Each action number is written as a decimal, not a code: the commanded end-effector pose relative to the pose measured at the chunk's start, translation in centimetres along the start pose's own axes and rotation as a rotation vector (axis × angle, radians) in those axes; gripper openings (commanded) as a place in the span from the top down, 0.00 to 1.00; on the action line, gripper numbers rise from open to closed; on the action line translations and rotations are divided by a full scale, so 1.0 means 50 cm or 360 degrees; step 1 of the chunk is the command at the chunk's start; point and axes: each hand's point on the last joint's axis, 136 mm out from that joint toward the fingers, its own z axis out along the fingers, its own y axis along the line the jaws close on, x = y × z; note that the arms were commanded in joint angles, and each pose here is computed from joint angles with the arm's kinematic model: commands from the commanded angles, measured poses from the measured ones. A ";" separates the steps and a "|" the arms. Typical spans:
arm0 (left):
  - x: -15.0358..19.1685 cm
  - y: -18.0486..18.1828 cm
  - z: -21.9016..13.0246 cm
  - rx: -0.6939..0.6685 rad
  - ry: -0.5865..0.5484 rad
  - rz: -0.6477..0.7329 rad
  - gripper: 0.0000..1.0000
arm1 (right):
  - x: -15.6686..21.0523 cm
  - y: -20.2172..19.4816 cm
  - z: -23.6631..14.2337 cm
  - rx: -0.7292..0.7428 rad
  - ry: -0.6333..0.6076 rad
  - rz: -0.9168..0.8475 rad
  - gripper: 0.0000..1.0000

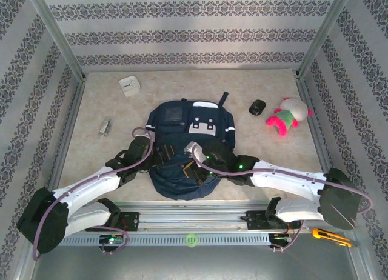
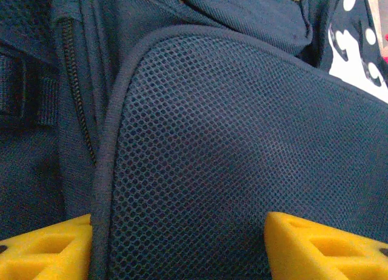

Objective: Pack the student bag

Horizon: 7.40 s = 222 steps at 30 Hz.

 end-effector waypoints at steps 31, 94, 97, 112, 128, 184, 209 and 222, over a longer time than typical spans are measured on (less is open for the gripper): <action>-0.378 0.449 -0.118 -0.1160 0.0179 0.0137 0.12 | -0.114 -0.018 -0.115 -0.0083 -0.0321 0.0241 0.41; -0.103 -0.097 -0.124 0.0407 0.0151 0.2094 0.80 | -0.294 -0.060 -0.028 -0.0439 -0.0207 0.0768 0.44; -0.095 -0.111 -0.126 0.0435 0.0156 0.2138 0.80 | -0.291 -0.068 -0.020 -0.0424 -0.0200 0.0788 0.58; -0.004 -0.179 -0.086 0.0481 0.0277 0.2345 0.22 | -0.184 -0.182 -0.228 -0.0072 -0.0551 0.1048 0.90; 0.085 -0.237 0.023 0.0533 0.0319 0.2462 0.44 | -0.052 -0.231 -0.378 0.0236 -0.0637 0.1262 0.90; -0.006 -0.463 -0.094 0.1089 -0.0380 0.1728 1.00 | -0.115 -0.190 -0.211 -0.0190 -0.0862 0.1693 0.88; -0.009 -0.404 -0.034 0.0790 -0.0297 0.1834 0.99 | 0.014 -0.241 -0.257 0.0049 -0.0523 0.1807 0.39; 0.078 -0.389 -0.053 0.0992 0.0143 0.2023 0.24 | 0.042 -0.247 -0.304 0.0388 -0.0368 0.1609 0.32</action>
